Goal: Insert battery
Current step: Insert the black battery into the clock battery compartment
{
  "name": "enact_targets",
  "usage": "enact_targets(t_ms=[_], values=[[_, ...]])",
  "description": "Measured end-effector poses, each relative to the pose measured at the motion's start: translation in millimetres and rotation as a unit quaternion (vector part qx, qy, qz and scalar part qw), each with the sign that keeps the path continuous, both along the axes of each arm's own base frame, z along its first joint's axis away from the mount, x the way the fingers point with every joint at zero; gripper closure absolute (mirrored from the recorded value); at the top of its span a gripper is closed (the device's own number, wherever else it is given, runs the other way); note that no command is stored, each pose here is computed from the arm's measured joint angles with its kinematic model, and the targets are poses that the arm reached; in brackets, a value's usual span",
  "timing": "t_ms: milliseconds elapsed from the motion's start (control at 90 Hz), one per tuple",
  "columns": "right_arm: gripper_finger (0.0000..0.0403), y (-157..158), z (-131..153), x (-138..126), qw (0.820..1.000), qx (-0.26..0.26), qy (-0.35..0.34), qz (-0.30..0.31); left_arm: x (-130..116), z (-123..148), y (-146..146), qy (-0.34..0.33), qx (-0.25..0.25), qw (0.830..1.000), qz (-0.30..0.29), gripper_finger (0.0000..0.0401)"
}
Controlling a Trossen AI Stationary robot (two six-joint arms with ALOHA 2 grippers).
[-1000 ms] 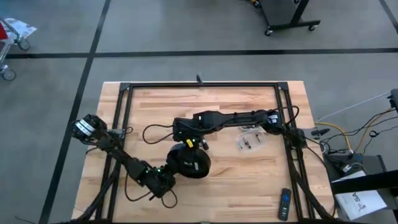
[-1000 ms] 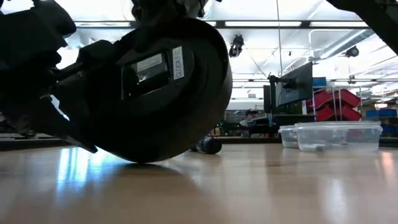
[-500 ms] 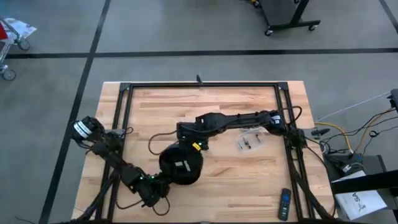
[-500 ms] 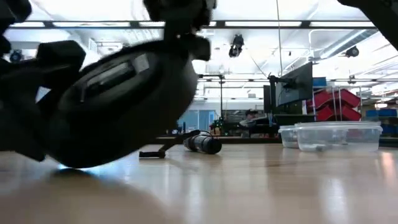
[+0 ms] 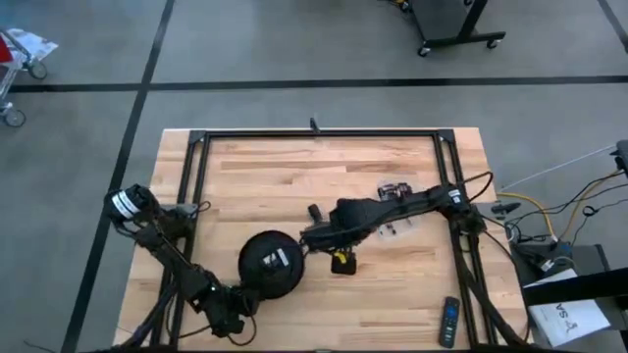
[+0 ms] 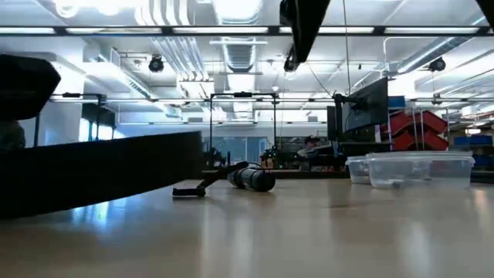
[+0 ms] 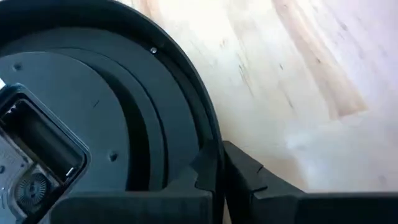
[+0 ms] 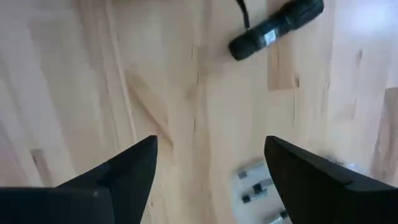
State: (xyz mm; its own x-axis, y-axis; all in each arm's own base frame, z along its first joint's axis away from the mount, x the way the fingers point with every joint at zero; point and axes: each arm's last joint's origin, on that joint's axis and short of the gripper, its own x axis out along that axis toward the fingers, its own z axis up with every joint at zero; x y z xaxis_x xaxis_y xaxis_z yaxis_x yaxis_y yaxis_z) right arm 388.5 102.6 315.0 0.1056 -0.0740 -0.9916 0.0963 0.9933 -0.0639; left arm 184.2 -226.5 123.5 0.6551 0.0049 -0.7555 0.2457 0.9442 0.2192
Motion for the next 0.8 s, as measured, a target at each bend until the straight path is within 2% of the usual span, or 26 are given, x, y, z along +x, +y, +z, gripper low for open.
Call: enact_targets(t_ms=[178,333,456,656,800], values=[[0.0152,9.8,-8.2,-5.1,0.999,-0.032,0.008,0.005,-11.4,0.2,-7.8,0.001,-0.048,0.998,0.036,0.0400],[0.0171,-0.2,-29.3,-5.6,0.997,-0.054,0.047,-0.010,-24.2,5.4,-9.4,0.017,-0.070,0.996,0.052,0.0401],[0.0189,-19.6,-45.0,-4.6,0.992,-0.088,0.070,-0.050,-31.2,13.4,-2.2,0.036,-0.075,0.994,0.073,0.0401],[0.0216,-63.1,-70.4,-12.2,0.980,-0.113,0.128,-0.099,-37.9,26.3,10.4,0.043,-0.063,0.992,0.102,0.0401],[0.0230,-98.8,-78.5,-29.8,0.969,-0.124,0.162,-0.139,-36.6,30.8,12.0,0.013,-0.056,0.992,0.108,0.0401]])
